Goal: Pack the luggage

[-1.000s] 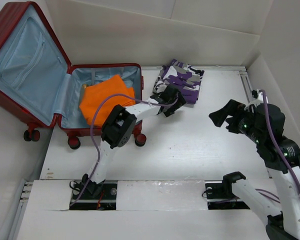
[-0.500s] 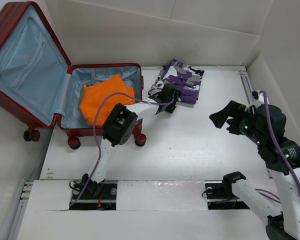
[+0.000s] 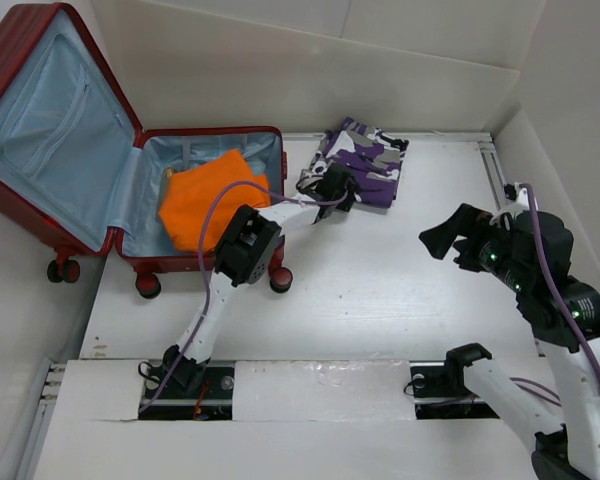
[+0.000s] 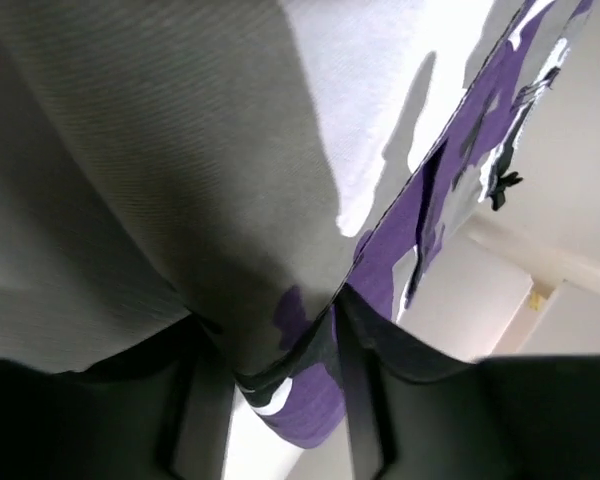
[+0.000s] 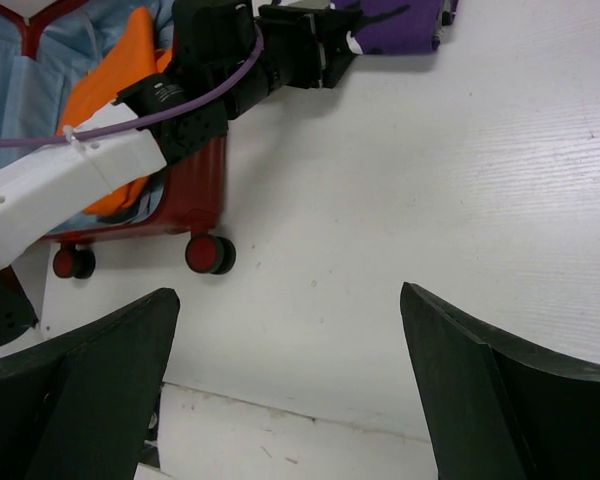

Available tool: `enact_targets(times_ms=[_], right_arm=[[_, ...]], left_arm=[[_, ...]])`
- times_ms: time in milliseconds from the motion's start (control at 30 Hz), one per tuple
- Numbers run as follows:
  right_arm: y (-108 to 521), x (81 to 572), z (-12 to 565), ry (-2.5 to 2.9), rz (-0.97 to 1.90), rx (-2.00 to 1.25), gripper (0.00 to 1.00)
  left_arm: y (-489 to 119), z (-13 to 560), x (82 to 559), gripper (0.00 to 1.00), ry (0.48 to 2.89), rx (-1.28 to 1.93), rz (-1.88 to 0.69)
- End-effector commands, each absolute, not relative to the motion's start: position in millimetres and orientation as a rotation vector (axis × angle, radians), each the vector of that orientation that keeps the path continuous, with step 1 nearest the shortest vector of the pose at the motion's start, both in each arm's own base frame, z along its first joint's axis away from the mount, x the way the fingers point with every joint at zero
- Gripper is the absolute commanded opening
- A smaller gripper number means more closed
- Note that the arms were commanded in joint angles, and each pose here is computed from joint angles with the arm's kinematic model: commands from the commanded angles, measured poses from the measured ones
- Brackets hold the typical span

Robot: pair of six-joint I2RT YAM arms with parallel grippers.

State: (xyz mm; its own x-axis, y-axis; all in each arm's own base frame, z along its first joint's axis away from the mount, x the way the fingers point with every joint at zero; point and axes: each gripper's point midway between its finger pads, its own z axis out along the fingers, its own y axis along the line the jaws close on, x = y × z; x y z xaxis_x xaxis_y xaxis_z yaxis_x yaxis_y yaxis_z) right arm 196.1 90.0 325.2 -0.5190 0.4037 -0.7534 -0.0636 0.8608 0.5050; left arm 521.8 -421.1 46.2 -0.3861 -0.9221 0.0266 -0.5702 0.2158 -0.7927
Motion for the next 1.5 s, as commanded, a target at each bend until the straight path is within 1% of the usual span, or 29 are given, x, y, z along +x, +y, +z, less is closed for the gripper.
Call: enact_targets(times_ms=[0,67,100,133,200,333,400,433,467,533,567,633,733,767,800,833,867,933,967,1000,1033,1067,1100,1133,1167,1200,1233,1300,1467], right_arm=[[91.4,190.2,341.6,1.996,0.622,0.231,0.98],[91.2,189.6,345.8,1.985,0.625,0.229,0.98],[91.0,189.0,349.3,1.976,0.627,0.228,0.98],[91.0,189.0,349.4,1.976,0.627,0.228,0.98],[90.8,188.3,353.5,1.965,0.630,0.226,0.98],[92.6,188.7,355.7,1.958,0.641,0.218,0.98],[97.5,189.2,361.6,1.939,0.677,0.206,0.98],[97.5,189.2,361.6,1.938,0.677,0.206,0.98],[99.9,189.3,364.5,1.929,0.692,0.194,0.98],[101.3,194.1,361.9,1.935,0.691,0.195,0.98],[103.1,194.7,365.1,1.923,0.703,0.186,0.98],[104.2,198.3,366.4,1.918,0.704,0.185,0.98],[110.0,205.4,360.9,1.935,0.721,0.173,0.98],[112.5,205.7,364.4,1.922,0.737,0.160,0.98],[115.2,205.9,362.4,1.926,0.750,0.149,0.98],[116.8,205.8,357.7,1.940,0.756,0.146,0.98],[117.9,209.5,359.0,1.934,0.758,0.144,0.98],[122.9,210.7,354.7,1.938,0.778,0.115,0.98],[122.9,210.7,354.7,1.938,0.778,0.115,0.98],[124.7,213.1,354.9,1.937,0.779,0.096,0.98],[126.3,212.0,355.1,1.938,0.789,0.088,0.98],[126.6,213.1,357.5,1.927,0.791,0.086,0.98],[128.2,214.4,355.4,1.937,0.791,0.072,0.98],[128.5,215.4,357.7,1.926,0.793,0.070,0.98],[130.4,215.8,356.2,1.928,0.803,0.062,0.98],[132.1,214.5,356.4,1.929,0.814,0.053,0.98],[132.1,214.4,356.4,1.929,0.814,0.053,0.98],[134.4,215.9,350.2,1.951,0.821,0.050,0.98],[137.6,213.7,350.4,1.953,0.835,0.035,0.98]], left_arm=[[-395.1,11.8,519.8,0.34,2.085,-1.383,-0.845],[-390.7,23.4,523.6,0.23,2.074,-1.342,-0.861],[-385.0,23.0,527.4,0.05,2.071,-1.336,-0.851],[-383.8,24.3,525.7,0.00,2.081,-1.314,-0.843],[-381.0,39.1,531.4,0.00,2.090,-1.171,-0.795],[-388.1,113.2,546.3,0.00,2.035,-0.903,-0.828],[-390.3,180.5,561.6,0.00,1.959,-0.752,-0.916],[-388.6,179.9,562.1,0.00,1.981,-0.710,-0.924],[-389.2,221.0,567.9,0.00,1.925,-0.655,-0.991],[-372.3,261.2,580.1,0.00,1.882,-0.573,-1.058],[-372.7,276.1,576.2,0.00,1.901,-0.509,-1.128],[-339.6,341.4,580.0,0.00,1.797,-0.408,-1.153],[-299.4,370.8,568.4,0.00,1.807,-0.304,-1.127],[-265.2,398.0,560.0,0.00,1.780,-0.288,-1.106],[-247.6,404.8,555.6,0.00,1.775,-0.271,-1.081],[-226.5,396.1,554.2,0.00,1.804,-0.287,-1.029],[-187.7,415.0,544.9,0.00,1.774,-0.272,-0.943],[-147.4,401.1,534.3,0.00,1.831,-0.299,-0.842],[-130.2,367.8,529.1,0.00,1.909,-0.338,-0.805],[-99.0,380.3,514.6,0.00,1.875,-0.349,-0.799],[-83.6,370.1,507.7,0.00,1.884,-0.379,-0.788],[-68.5,323.4,497.8,0.00,1.963,-0.453,-0.764],[-39.5,331.0,482.8,0.00,1.919,-0.495,-0.734],[-27.3,323.7,477.0,0.00,1.907,-0.513,-0.726],[-5.5,296.3,461.8,0.00,1.936,-0.589,-0.700],[-6.1,275.3,457.4,0.00,1.977,-0.616,-0.701],[14.4,274.3,449.8,0.00,1.950,-0.659,-0.671],[22.9,243.9,435.7,0.00,1.997,-0.723,-0.666],[50.8,214.0,422.1,0.00,2.042,-0.831,-0.474]])
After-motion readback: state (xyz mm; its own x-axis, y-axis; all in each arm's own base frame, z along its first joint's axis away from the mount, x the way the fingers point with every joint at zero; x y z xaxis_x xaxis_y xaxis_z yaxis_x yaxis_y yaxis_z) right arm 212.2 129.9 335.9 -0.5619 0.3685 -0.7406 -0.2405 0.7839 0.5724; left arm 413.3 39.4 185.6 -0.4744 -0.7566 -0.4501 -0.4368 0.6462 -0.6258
